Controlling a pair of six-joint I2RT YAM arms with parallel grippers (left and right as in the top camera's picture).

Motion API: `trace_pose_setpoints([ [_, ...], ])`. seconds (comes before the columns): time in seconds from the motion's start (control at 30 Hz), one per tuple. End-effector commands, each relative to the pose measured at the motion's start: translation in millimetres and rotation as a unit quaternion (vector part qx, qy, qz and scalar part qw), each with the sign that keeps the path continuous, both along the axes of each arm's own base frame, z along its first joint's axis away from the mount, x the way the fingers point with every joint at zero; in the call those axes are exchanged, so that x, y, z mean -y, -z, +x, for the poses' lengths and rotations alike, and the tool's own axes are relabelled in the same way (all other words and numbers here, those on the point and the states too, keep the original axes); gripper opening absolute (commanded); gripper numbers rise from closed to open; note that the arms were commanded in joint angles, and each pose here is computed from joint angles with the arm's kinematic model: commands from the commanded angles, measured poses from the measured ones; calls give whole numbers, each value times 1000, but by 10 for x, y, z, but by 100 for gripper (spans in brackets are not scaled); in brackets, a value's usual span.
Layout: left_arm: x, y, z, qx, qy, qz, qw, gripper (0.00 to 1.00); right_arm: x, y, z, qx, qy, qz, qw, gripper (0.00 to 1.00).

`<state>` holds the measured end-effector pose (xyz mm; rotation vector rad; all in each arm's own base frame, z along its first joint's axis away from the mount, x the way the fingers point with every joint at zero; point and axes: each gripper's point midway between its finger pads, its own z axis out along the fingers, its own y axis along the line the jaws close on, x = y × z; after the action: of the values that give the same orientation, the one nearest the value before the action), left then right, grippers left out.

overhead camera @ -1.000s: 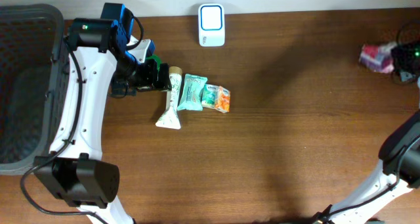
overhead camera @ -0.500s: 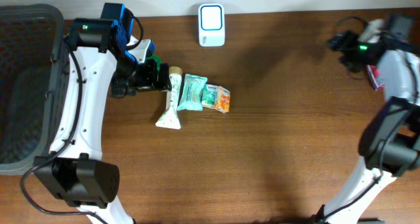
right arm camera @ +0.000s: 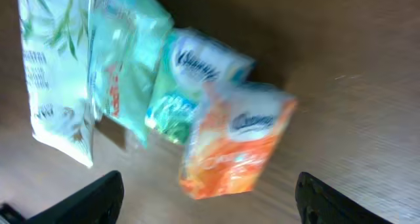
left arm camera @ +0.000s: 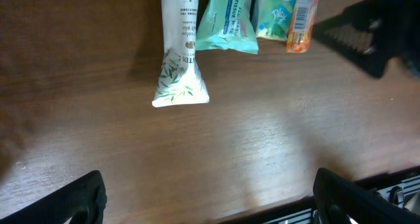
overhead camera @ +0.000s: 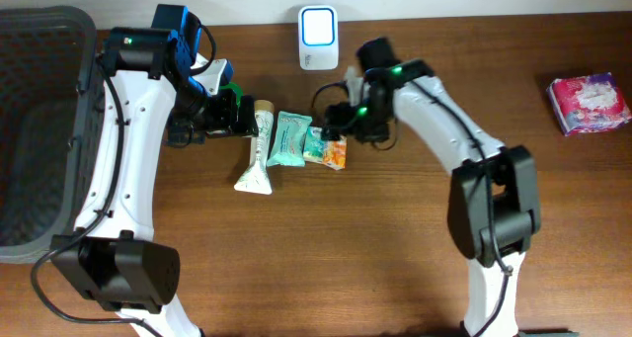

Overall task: Scan the item barcode
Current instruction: 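Reach the right gripper back to the orange pack, then grasp the orange pack and raise it to the white scanner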

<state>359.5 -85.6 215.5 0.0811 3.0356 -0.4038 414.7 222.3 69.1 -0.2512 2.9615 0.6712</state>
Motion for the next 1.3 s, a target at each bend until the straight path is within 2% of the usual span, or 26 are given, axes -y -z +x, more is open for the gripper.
trace_pose_setpoints([
  [0.0,14,-61,-14,8,1,-6,1000,99,-7,157,-76,11,-16,-66,998,79],
  [0.13,14,-61,-14,8,1,-6,1000,99,-190,229,-121,21,-21,-62,998,72],
  [0.23,14,-61,-14,8,1,-6,1000,99,-250,261,-129,21,-6,-61,998,51],
  [0.27,14,-61,-14,8,1,-6,1000,99,-205,279,-114,25,-2,-75,997,47],
  [0.33,14,-61,-14,8,1,-6,1000,99,-100,308,-84,32,8,-104,994,47],
  [0.43,14,-61,-14,8,1,-6,1000,99,-106,357,-99,32,10,-105,994,47],
  [0.5,14,-61,-14,8,1,-6,1000,99,-122,423,-116,35,10,-106,994,42],
  [0.53,14,-61,-14,8,1,-6,1000,99,-120,456,-115,37,10,-106,994,30],
  [0.57,14,-61,-14,8,1,-6,1000,99,-80,465,-94,43,13,-117,992,10],
  [0.6,14,-61,-14,8,1,-6,1000,99,-20,462,-55,53,19,-135,989,6],
  [0.8,14,-61,-14,8,1,-6,1000,99,507,96,183,110,63,-283,951,4],
  [0.83,14,-61,-14,8,1,-6,1000,99,512,129,170,105,70,-283,951,4],
  [0.87,14,-61,-14,8,1,-6,1000,99,487,164,153,98,70,-277,953,10],
  [0.93,14,-61,-14,8,1,-6,1000,99,353,226,97,80,60,-243,965,34],
  [0.97,14,-61,-14,8,1,-6,1000,99,275,233,77,72,56,-222,971,51],
  [1.0,14,-61,-14,8,1,-6,1000,99,253,231,77,72,55,-216,972,54],
  [1.03,14,-61,-14,8,1,-6,1000,99,257,211,96,74,57,-215,972,61],
  [1.13,14,-61,-14,8,1,-6,1000,99,464,-1,251,79,86,-211,971,95],
  [1.2,14,-61,-14,8,1,-6,1000,99,717,-39,337,67,110,-204,971,96],
  [1.27,13,-61,-13,8,1,-6,1000,99,820,16,296,32,74,-148,986,87],
])
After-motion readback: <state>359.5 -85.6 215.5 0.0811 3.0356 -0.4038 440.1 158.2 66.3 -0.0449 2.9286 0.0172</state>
